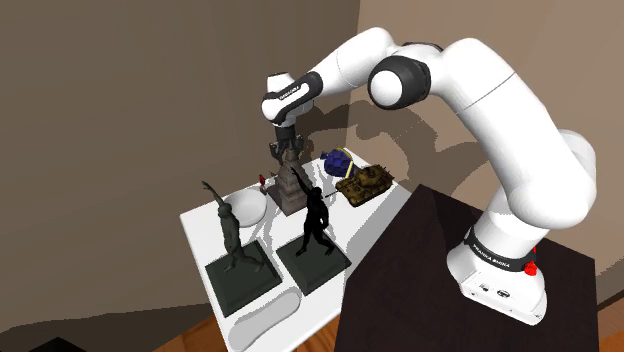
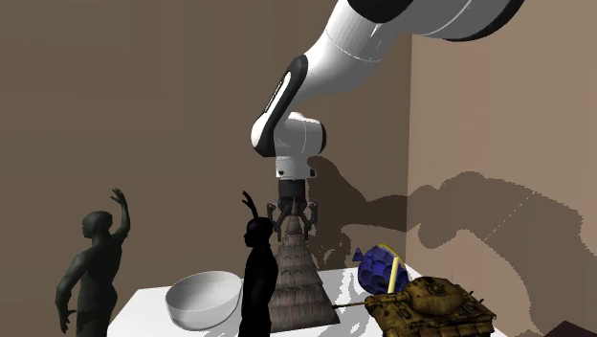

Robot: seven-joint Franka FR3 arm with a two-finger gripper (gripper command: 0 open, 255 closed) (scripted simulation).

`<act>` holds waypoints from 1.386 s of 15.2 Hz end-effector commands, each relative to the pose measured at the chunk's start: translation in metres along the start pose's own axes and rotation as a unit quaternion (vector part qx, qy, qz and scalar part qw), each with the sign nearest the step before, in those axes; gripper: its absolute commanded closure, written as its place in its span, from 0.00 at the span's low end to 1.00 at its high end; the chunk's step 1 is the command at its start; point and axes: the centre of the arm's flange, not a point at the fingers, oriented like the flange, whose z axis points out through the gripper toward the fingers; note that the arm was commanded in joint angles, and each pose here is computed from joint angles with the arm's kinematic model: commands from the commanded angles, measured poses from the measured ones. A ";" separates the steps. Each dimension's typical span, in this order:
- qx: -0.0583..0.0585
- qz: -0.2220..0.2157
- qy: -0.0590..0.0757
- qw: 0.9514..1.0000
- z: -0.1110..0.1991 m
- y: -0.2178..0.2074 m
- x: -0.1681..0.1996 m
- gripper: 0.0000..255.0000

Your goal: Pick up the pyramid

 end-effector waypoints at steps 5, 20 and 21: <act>0.000 0.000 -0.001 1.000 0.001 0.000 0.000 1.00; 0.000 0.000 -0.001 1.000 -0.062 -0.001 -0.007 1.00; 0.000 0.000 -0.001 1.000 -0.067 -0.001 -0.008 1.00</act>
